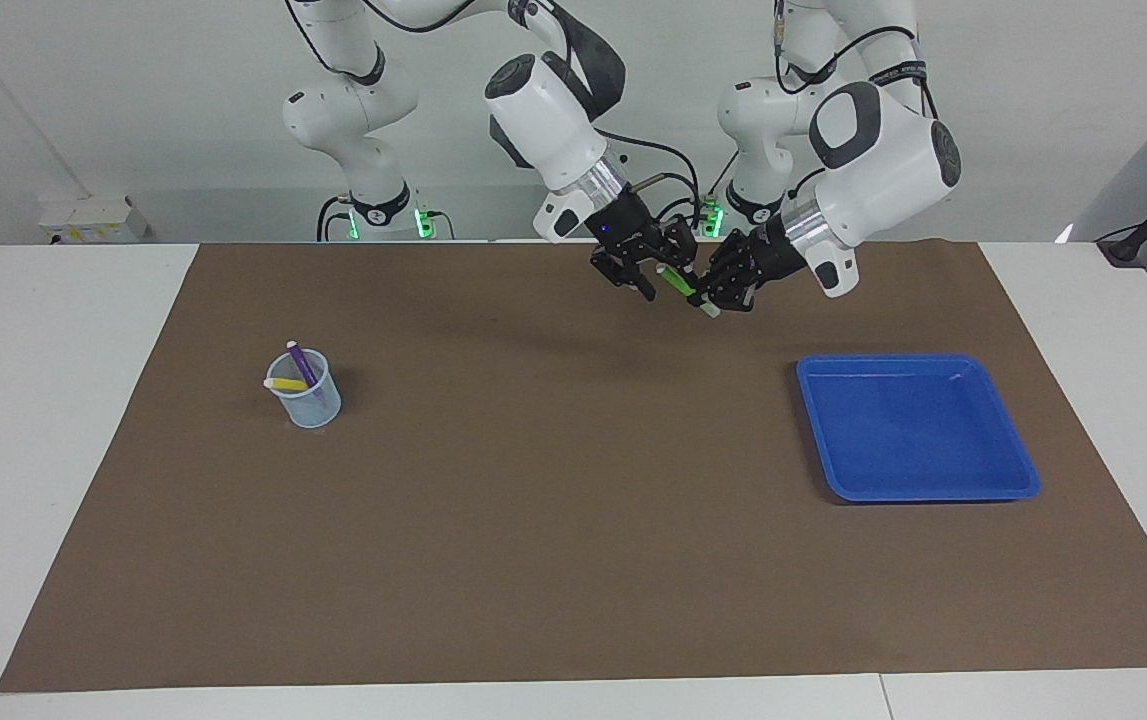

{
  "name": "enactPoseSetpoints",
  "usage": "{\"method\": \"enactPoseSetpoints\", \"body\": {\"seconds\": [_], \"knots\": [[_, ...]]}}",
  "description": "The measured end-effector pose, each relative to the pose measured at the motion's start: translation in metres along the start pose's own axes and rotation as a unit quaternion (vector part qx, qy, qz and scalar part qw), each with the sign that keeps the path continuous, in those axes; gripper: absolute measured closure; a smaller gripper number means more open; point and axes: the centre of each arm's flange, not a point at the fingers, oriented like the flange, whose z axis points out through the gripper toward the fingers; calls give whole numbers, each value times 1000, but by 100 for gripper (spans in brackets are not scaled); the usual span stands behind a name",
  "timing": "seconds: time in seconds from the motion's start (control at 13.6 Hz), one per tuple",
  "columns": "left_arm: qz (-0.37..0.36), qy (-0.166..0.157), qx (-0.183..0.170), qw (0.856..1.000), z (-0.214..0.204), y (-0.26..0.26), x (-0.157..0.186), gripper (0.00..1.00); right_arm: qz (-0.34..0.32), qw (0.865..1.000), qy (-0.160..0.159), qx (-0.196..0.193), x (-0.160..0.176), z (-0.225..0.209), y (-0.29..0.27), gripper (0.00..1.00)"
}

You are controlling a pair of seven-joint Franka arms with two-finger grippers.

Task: Transfer and insert pens with both arms

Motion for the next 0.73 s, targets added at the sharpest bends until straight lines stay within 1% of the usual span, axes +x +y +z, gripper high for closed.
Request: {"method": "enactPoseSetpoints", "body": {"seconds": [0.51, 0.59, 0.66, 0.73], "knots": [[-2, -5, -2, 1000, -1, 0, 0, 82, 0, 1000, -2, -2, -1, 1, 0, 30], [-3, -5, -2, 1000, -1, 0, 0, 82, 0, 1000, -2, -2, -1, 1, 0, 37], [-3, -5, -2, 1000, -1, 0, 0, 82, 0, 1000, -3, -2, -1, 1, 0, 49], [-3, -6, -2, 1000, -1, 0, 0, 82, -1, 1000, -3, -2, -1, 1, 0, 50]]}}
